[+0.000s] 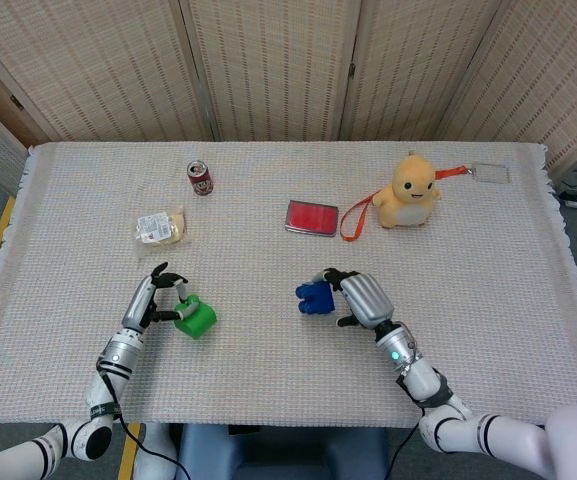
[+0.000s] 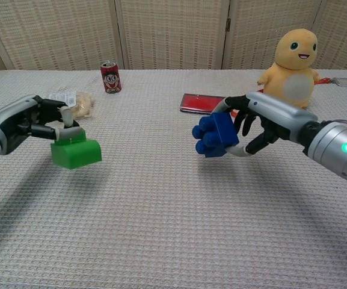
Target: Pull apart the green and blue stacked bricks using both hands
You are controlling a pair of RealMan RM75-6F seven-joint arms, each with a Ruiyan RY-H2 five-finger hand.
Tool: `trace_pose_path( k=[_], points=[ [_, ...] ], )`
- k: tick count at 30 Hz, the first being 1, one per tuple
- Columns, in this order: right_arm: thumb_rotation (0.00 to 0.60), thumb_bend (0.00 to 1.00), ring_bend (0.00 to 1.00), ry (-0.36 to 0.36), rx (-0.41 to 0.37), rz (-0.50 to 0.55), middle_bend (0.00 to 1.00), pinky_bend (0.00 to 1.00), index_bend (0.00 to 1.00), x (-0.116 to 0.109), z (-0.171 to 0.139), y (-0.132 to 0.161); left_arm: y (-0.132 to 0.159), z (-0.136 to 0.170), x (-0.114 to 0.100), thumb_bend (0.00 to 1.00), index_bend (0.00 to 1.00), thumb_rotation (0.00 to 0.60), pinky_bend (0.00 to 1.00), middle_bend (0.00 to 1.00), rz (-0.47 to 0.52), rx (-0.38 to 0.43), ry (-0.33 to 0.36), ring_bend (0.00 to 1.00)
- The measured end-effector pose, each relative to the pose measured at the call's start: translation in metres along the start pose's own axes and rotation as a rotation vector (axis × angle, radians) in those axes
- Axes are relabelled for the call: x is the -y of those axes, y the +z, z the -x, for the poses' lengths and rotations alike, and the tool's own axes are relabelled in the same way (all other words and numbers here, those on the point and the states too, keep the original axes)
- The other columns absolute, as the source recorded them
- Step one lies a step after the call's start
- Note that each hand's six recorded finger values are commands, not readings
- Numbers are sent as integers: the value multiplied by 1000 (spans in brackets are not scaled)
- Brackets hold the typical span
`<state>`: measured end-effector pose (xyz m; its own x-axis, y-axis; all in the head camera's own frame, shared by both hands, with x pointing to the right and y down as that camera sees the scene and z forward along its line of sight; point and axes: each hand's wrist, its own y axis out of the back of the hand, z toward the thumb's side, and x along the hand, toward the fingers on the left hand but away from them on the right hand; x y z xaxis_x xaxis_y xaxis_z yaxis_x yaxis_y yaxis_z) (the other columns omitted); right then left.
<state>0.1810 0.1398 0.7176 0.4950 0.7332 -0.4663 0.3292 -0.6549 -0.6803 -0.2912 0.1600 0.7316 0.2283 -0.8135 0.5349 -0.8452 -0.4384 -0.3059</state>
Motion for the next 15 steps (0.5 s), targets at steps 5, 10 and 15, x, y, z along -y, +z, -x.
trace_pose_path(
  k=[5,10,15],
  points=[
    [600,362,102,87,5,-29,10,152,0,0,-6,-3,0,-1,8,418,412,600,0,562,-9,28,-51,188],
    [600,362,43,145,12,-58,0,57,0,-5,-9,-1,4,-2,15,335,223,600,0,289,-48,54,-132,23],
    [600,362,50,162,5,-25,0,56,0,-10,-11,6,6,-3,12,323,171,600,0,231,-93,71,-137,0]
  ],
)
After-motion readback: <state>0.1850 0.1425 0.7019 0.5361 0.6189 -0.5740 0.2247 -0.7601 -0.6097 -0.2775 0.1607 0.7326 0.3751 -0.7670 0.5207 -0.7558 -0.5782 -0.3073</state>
